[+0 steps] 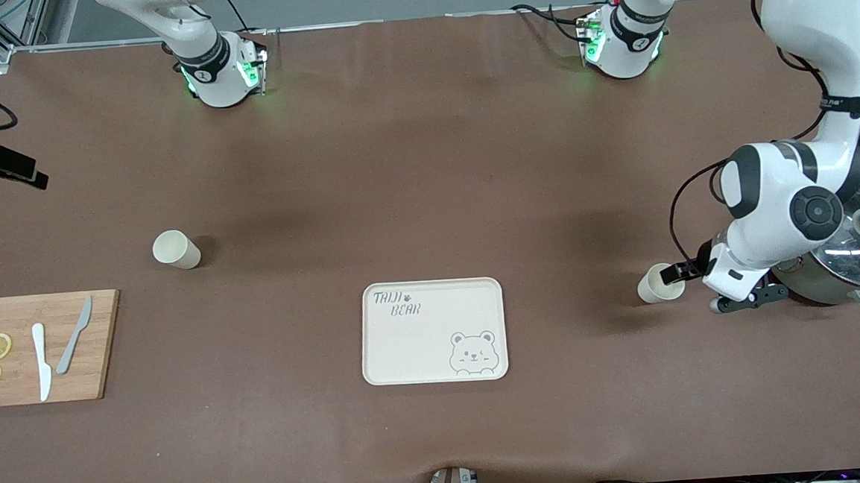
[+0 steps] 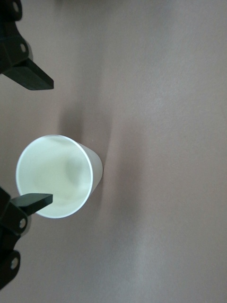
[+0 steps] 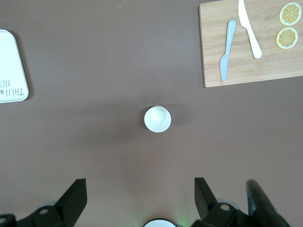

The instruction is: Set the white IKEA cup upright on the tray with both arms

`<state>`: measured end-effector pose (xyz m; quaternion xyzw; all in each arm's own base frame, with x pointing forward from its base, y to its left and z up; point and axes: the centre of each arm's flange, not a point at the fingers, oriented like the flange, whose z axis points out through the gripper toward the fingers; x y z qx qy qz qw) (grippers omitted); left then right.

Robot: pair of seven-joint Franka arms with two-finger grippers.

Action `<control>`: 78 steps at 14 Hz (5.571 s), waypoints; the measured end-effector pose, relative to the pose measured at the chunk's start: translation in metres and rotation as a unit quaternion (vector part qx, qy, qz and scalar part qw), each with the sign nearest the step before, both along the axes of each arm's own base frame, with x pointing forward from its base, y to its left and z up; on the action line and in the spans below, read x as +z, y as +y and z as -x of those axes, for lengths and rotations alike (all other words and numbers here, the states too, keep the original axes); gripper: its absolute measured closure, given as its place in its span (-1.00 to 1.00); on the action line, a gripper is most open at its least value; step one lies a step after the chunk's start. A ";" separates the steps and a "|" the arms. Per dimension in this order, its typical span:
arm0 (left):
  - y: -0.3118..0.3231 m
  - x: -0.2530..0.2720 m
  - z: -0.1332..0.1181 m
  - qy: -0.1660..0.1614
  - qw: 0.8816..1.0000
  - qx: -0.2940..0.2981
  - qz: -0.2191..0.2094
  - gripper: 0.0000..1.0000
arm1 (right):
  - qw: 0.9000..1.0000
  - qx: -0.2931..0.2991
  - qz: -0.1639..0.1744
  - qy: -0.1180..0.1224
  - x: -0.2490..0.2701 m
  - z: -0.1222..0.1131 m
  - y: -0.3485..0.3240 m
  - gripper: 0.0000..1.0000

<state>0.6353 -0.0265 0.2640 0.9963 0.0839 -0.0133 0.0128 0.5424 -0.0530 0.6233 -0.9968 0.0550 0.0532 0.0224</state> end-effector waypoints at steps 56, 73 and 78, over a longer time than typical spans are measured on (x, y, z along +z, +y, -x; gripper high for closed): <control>-0.091 0.267 -0.016 -0.031 0.999 0.037 0.004 -1.00 | 0.995 0.044 0.007 0.089 -0.393 0.004 -0.004 -1.00; 0.023 0.365 0.082 0.005 0.999 -0.021 -0.026 -1.00 | 0.997 0.048 0.004 0.062 -0.359 -0.025 0.018 -0.32; -0.006 0.372 0.098 -0.010 0.998 -0.045 -0.033 -1.00 | 0.999 0.026 -0.003 0.036 -0.347 -0.064 0.091 -0.31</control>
